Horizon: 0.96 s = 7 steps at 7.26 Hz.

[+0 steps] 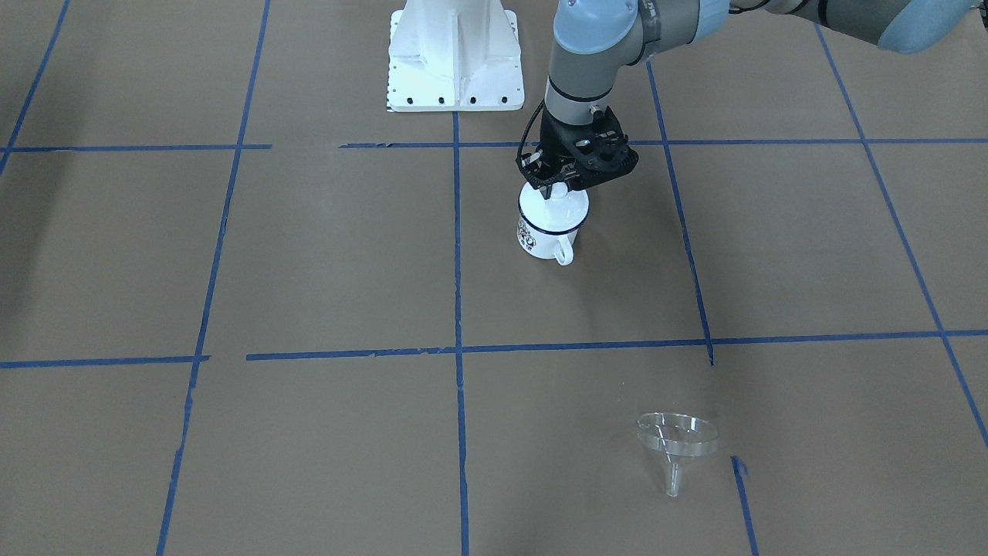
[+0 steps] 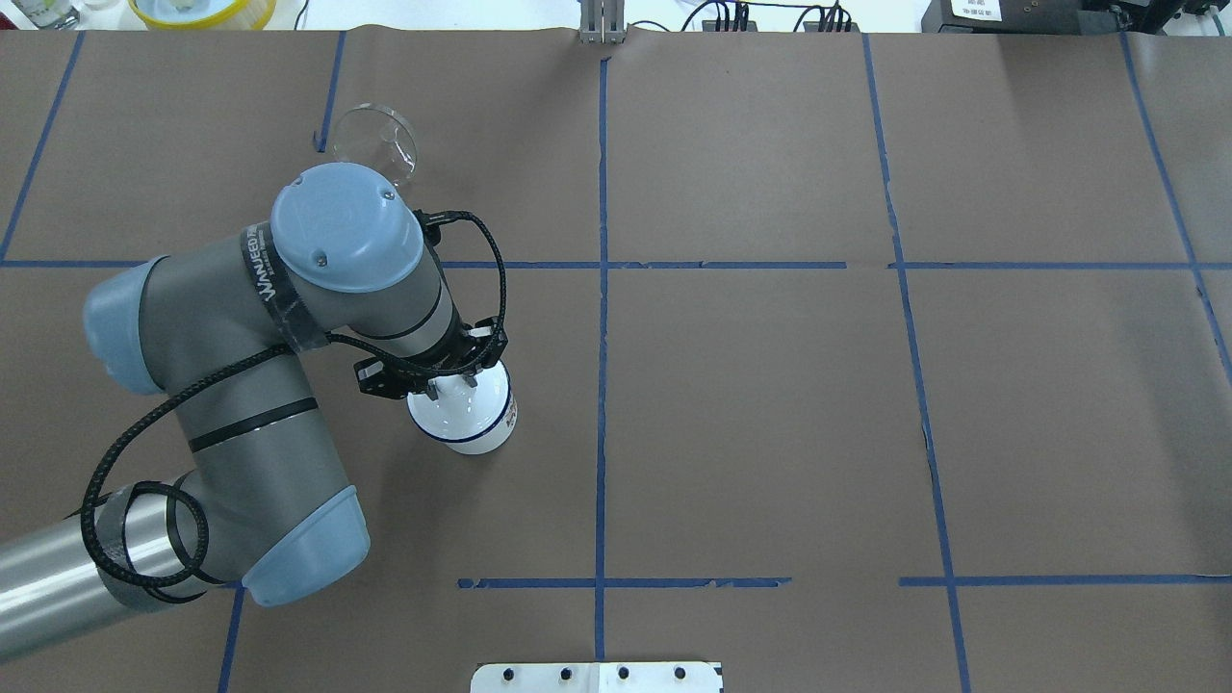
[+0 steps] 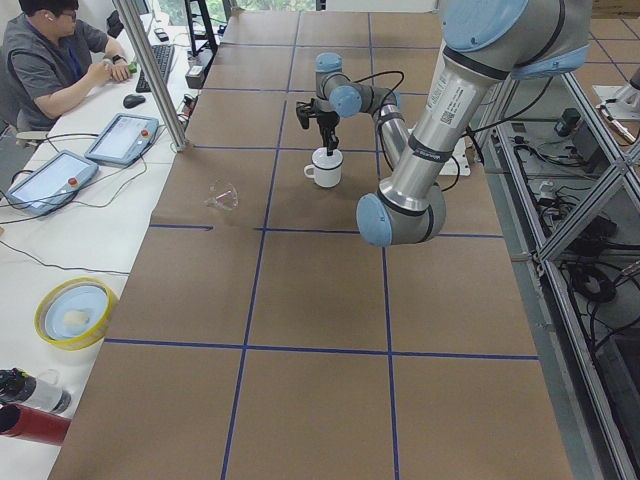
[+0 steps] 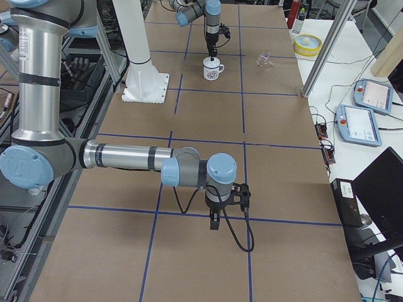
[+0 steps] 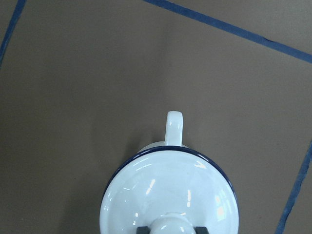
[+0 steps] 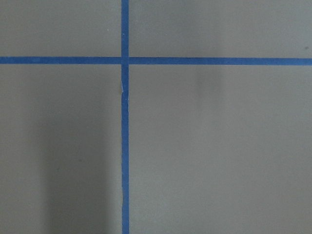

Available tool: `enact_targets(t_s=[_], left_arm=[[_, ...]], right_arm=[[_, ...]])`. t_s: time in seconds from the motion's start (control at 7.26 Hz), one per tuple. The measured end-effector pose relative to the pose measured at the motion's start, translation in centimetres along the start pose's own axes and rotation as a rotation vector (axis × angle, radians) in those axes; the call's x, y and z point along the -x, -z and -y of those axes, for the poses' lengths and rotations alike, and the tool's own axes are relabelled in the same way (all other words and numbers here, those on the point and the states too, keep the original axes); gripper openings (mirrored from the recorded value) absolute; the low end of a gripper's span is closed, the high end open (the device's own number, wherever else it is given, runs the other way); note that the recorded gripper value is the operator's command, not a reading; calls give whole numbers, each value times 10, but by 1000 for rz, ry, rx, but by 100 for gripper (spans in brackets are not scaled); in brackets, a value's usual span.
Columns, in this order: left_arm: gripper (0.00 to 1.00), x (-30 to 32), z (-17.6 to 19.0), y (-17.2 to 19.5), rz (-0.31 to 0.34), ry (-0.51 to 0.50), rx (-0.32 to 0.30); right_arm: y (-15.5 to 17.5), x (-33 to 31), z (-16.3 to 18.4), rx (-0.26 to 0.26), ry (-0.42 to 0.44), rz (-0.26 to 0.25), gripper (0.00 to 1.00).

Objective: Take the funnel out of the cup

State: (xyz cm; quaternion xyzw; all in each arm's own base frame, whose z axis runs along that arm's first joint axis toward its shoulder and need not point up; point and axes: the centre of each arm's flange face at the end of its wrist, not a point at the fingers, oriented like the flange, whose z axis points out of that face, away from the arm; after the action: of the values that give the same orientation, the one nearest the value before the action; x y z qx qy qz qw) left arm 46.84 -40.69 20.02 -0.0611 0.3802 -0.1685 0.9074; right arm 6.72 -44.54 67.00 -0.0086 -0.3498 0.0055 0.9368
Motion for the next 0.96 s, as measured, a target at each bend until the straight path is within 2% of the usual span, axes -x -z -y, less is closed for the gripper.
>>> enact_targets(t_s=[0.28,0.55,0.69,0.96], left_arm=[[100,1,-1,8,-15,-1,-8],[100,33,2,43,-68,-72,-34],[100,65,22,68,-87,-142,-75],[100,147,97,112,-63,-300,-148]], right_arm=[[0,0,0,0,0,0,100],[0,0,0,0,0,0,100],[0,0,0,0,0,0,100],[0,0,0,0,0,0,100]])
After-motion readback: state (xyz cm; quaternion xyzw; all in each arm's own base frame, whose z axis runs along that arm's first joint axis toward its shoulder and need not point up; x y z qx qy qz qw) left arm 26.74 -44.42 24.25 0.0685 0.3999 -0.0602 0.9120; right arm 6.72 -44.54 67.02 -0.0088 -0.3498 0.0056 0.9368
